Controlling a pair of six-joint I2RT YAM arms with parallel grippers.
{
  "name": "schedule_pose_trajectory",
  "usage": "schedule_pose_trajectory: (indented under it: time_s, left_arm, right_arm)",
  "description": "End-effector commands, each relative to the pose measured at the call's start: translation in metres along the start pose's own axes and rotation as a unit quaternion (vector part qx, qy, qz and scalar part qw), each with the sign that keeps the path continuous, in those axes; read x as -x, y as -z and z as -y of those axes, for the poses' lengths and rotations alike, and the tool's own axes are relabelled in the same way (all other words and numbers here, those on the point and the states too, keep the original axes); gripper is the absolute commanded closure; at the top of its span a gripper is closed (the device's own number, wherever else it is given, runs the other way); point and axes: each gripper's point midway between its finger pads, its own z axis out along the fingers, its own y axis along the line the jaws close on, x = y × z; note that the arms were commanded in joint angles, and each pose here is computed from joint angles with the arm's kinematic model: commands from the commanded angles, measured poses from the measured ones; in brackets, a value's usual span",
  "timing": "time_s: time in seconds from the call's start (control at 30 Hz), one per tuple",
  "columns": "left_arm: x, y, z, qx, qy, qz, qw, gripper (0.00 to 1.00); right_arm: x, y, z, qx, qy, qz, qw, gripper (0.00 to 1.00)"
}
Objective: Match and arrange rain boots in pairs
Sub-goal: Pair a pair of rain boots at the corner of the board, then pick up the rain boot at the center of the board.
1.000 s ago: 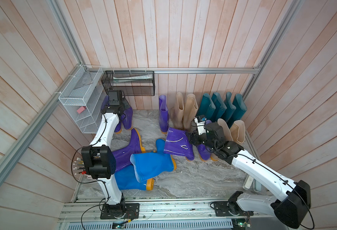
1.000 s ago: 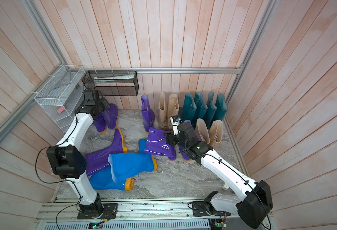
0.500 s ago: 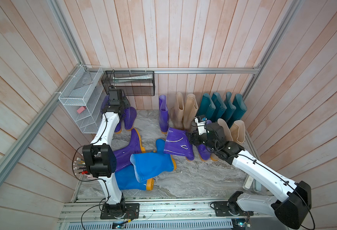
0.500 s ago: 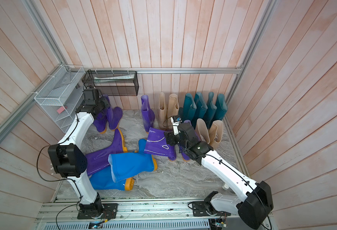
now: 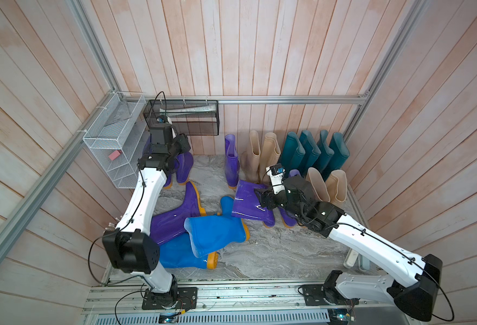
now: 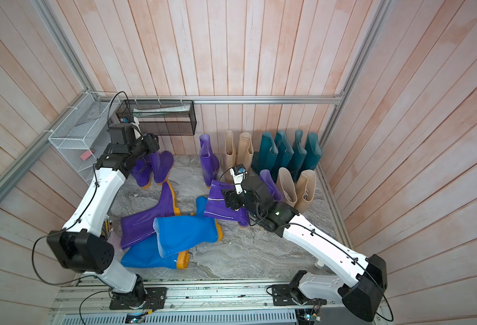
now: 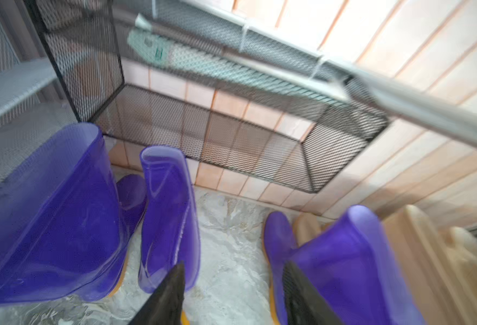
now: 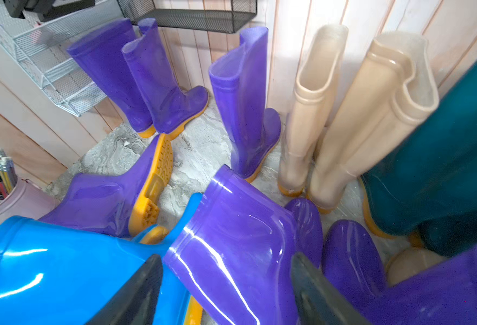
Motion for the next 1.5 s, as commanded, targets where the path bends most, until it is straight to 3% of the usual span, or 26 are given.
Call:
schedule_pose_trajectory:
  time_s: [0.0, 0.17, 0.43, 0.73, 0.97, 1.1, 1.27, 1.3, 1.37, 1.47]
  left_arm:
    - [-0.008, 0.038, 0.003, -0.020, 0.002, 0.008, 1.000, 0.39]
    - [-0.042, 0.078, -0.009, -0.011, 0.009, -0.007, 1.000, 0.35]
    - [-0.076, 0.119, -0.055, 0.076, 0.011, -0.032, 0.997, 0.25]
    - [-0.070, 0.145, -0.085, 0.120, 0.042, -0.016, 0.992, 0.22]
    - [-0.118, 0.130, -0.106, 0.139, 0.102, -0.061, 0.983, 0.22]
    - [-0.156, 0.111, -0.120, 0.142, 0.161, -0.086, 0.973, 0.22]
    - [-0.202, 0.086, -0.143, 0.182, 0.234, -0.109, 0.949, 0.20]
    - [-0.211, 0.082, -0.148, 0.192, 0.244, -0.113, 0.944, 0.20]
    - [-0.232, 0.076, -0.161, 0.222, 0.262, -0.119, 0.932, 0.19]
    - [-0.257, 0.065, -0.172, 0.243, 0.279, -0.136, 0.919, 0.17]
  right_arm:
    - [0.013, 0.002, -0.029, -0.006, 0.030, 0.018, 0.999, 0.25]
    - [-0.008, -0.017, -0.109, 0.060, 0.076, 0.000, 0.995, 0.25]
    - [-0.050, -0.051, -0.208, 0.122, 0.160, -0.030, 0.979, 0.18]
    - [-0.064, -0.073, -0.232, 0.139, 0.166, -0.042, 0.975, 0.02]
    - [-0.081, -0.091, -0.240, 0.142, 0.168, -0.053, 0.974, 0.02]
    - [-0.085, -0.108, -0.216, 0.084, 0.161, -0.049, 0.982, 0.15]
    - [-0.087, -0.113, -0.169, 0.041, 0.136, -0.058, 0.988, 0.68]
    - [-0.087, -0.112, -0.161, 0.033, 0.134, -0.058, 0.989, 0.74]
    - [-0.088, -0.108, -0.144, 0.019, 0.131, -0.060, 0.989, 0.82]
    - [-0.092, -0.100, -0.117, -0.009, 0.124, -0.067, 0.990, 0.84]
